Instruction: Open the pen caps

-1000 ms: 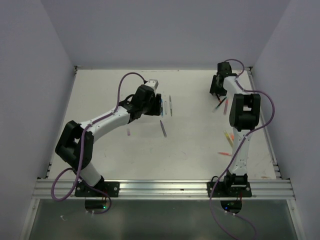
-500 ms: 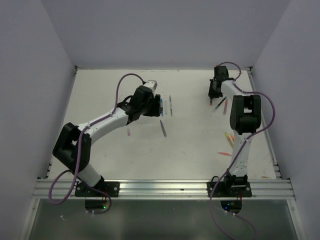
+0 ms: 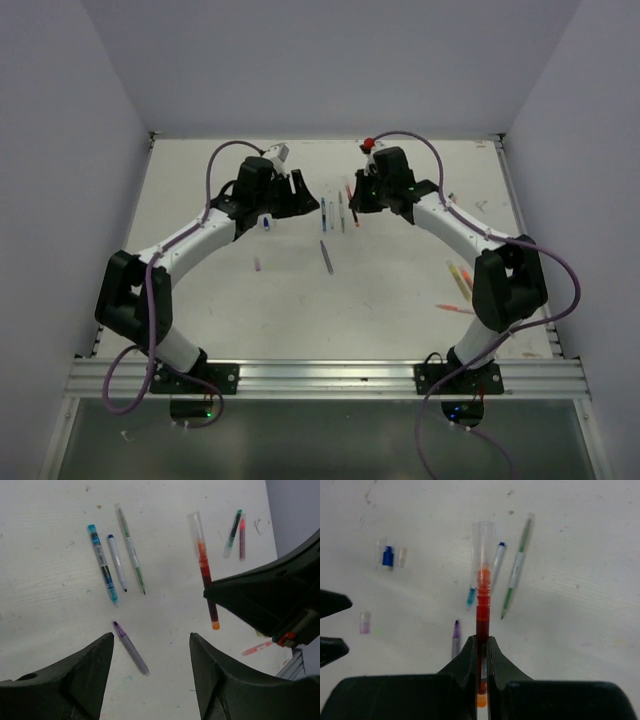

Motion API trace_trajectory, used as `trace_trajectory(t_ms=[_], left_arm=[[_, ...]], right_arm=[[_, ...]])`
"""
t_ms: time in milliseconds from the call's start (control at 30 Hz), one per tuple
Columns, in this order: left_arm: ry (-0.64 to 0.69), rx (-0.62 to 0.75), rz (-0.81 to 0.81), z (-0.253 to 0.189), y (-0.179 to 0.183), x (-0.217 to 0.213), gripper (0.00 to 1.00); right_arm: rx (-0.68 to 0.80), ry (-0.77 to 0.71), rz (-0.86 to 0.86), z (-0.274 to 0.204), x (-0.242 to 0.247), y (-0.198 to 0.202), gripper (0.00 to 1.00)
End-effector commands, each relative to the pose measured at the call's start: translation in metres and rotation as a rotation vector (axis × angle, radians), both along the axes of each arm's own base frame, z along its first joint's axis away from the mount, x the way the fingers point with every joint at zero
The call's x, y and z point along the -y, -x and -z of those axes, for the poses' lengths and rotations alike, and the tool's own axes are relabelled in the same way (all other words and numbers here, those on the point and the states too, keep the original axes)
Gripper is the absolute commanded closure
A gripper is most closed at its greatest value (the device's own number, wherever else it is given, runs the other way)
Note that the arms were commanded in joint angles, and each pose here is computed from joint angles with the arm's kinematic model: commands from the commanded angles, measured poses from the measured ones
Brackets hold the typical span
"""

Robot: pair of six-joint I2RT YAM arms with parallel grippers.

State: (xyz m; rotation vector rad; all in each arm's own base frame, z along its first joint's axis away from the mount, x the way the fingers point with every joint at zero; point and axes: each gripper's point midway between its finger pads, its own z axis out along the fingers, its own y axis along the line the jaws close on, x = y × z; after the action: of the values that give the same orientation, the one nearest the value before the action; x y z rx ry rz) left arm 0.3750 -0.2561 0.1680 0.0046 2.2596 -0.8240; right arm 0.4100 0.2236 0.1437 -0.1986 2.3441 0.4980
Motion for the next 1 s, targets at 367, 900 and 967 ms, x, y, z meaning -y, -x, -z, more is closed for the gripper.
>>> trace_trajectory(t_ms=[367, 900, 967], left_arm=[[0.224, -0.038, 0.069, -0.016, -0.009, 0.021, 0.34], [0.212, -0.060, 0.046, -0.002, -0.014, 0.013, 0.42], [0.212, -0.054, 0.040, -0.003, -0.015, 0.010, 0.48]], right_arm=[[-0.006, -0.231, -0.199, -0.023, -0.080, 0.060, 1.00], [-0.005, -0.297, -0.254, -0.036, -0.104, 0.077, 1.00], [-0.007, -0.298, -0.257, -0.035, -0.105, 0.078, 1.00]])
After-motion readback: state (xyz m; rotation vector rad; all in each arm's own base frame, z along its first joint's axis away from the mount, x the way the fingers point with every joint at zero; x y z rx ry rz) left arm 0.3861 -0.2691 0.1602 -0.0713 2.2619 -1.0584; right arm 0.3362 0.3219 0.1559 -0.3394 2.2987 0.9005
